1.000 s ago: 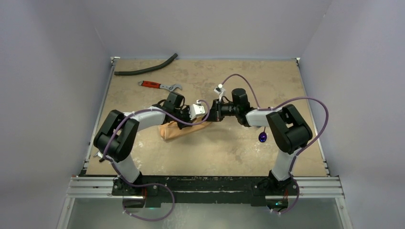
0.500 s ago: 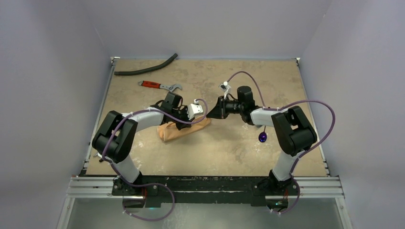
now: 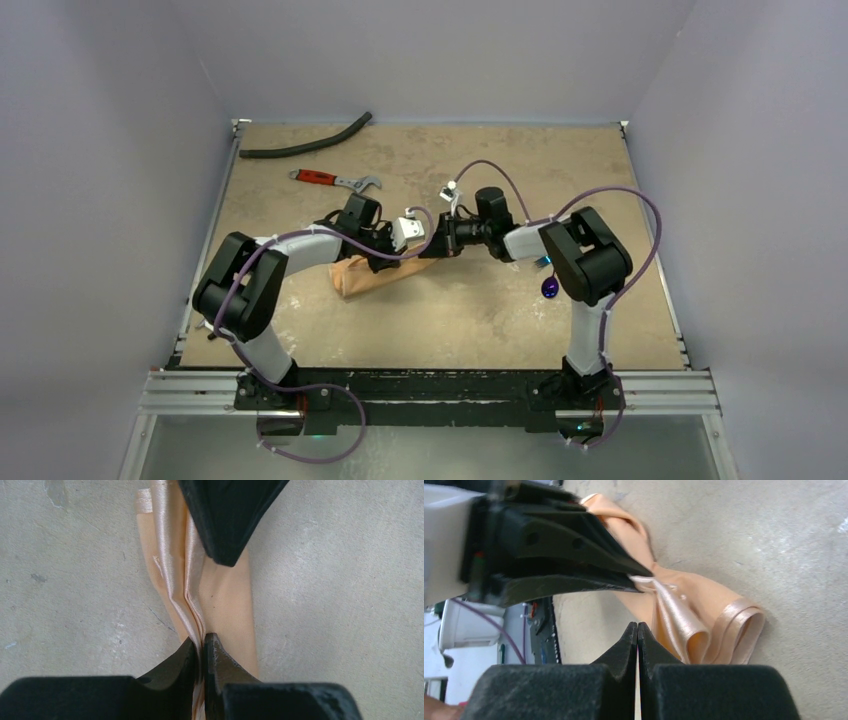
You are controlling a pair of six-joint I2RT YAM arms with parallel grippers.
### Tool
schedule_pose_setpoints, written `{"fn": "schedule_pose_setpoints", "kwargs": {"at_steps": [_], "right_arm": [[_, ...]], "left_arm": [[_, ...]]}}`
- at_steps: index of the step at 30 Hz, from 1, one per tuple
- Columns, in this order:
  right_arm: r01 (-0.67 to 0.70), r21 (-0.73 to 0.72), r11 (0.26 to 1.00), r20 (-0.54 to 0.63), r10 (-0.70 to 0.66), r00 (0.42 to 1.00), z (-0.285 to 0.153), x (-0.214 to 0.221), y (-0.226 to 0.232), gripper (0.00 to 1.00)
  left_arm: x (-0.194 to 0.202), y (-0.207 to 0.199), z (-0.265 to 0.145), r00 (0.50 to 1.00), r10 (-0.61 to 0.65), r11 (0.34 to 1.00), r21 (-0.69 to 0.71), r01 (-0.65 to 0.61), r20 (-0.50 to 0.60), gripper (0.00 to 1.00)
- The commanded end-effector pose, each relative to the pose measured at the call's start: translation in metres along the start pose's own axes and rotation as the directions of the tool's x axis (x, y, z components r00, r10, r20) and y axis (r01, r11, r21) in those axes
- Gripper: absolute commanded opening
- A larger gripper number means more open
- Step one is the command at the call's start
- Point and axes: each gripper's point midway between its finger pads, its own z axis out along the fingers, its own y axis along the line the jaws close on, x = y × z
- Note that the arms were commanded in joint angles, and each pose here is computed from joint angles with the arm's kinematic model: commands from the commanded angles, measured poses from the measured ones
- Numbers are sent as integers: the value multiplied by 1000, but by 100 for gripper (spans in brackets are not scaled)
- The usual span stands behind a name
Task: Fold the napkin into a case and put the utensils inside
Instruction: Smooth out the smaller rectangle-folded napkin at the center of the board.
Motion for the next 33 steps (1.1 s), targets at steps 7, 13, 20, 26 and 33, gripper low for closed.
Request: {"fn": "schedule_pose_setpoints", "kwargs": {"at_steps": [7,13,20,26,33], "right_arm": [[-221,203,954,94,206,974,14,-2,-61,0],[-271,303,914,138,240,961,8,10,-87,0],[-255,357,899,149,214,965,-2,17,-85,0],[-218,382,898,148,174,974,1,7,-74,0],[-214,414,885,155,164,974,0,4,-72,0]], "left_arm": [[30,-25,-4,997,11,996,85,-5,-72,3],[30,-18,-6,996,29,998,50,-25,-84,14],[14,19,-21,995,8,990,-139,-22,-101,34],[37,3,-27,981,-14,995,-95,-4,-191,36],[45,-1,-48,973,-14,991,-132,-16,-229,37]]}}
